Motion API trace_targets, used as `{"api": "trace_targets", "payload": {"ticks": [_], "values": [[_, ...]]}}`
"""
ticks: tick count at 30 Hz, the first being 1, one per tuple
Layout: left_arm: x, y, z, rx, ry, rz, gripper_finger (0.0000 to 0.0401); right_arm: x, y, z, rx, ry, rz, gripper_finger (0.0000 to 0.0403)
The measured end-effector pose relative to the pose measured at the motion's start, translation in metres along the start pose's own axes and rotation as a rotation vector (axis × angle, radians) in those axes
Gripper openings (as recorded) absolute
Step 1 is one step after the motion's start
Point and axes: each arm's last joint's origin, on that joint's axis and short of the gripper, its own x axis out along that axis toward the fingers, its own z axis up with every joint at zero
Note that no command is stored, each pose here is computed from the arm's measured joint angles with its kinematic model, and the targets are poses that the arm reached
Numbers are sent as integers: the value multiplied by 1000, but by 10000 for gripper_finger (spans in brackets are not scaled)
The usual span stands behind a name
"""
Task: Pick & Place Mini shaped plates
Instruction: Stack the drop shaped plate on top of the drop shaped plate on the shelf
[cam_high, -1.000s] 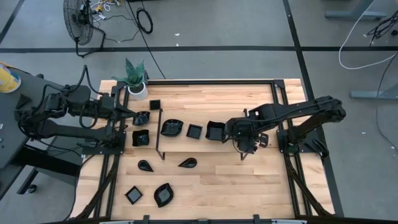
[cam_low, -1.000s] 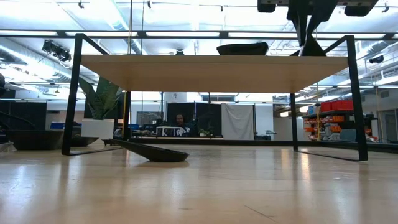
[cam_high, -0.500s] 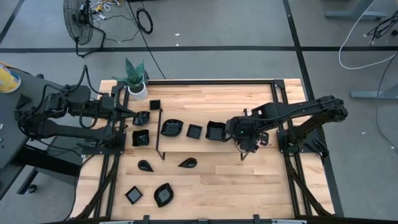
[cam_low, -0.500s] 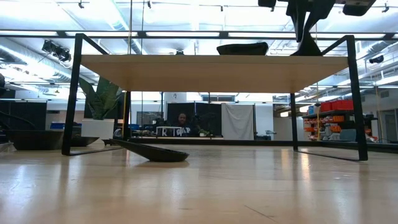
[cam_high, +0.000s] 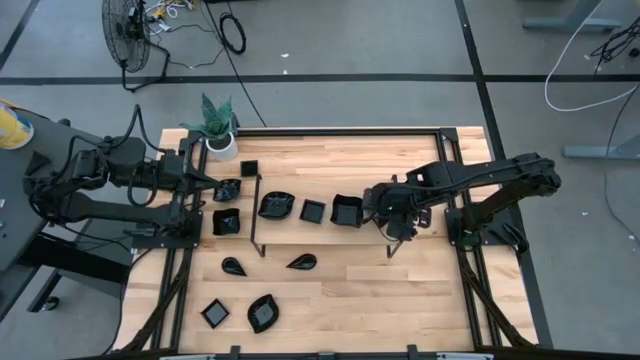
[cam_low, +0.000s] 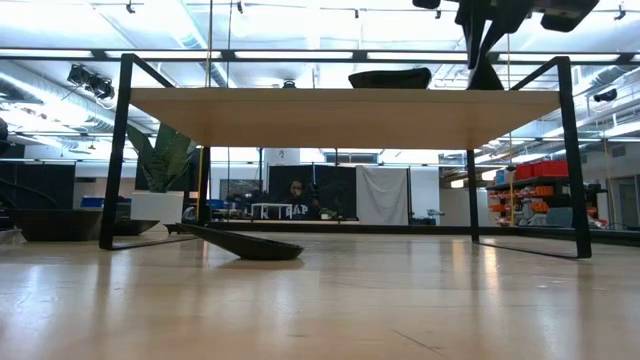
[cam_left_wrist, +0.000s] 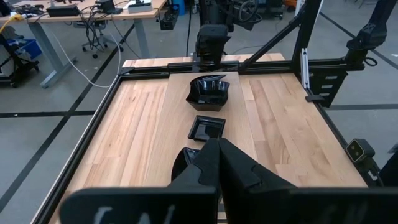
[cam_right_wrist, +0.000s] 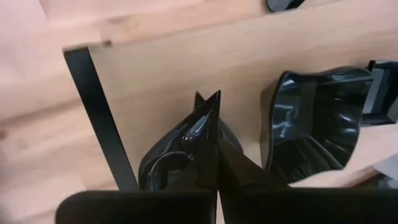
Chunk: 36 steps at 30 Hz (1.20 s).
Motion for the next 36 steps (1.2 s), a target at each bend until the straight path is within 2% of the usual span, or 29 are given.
{"api": "trace_targets", "payload": {"ticks": [4, 12, 26, 36], "values": [[0, 0, 0, 0, 0, 0, 3, 0, -1, 0, -27, 6, -8, 3], [0, 0, 0, 0, 0, 0, 3, 0, -4, -2, -173, 34, -37, 3], [0, 0, 0, 0, 0, 0, 3, 0, -6, -2, -341, 39, -53, 3], [0, 0, 0, 0, 0, 0, 3, 0, -8, -1, -375, 33, -76, 3]]}}
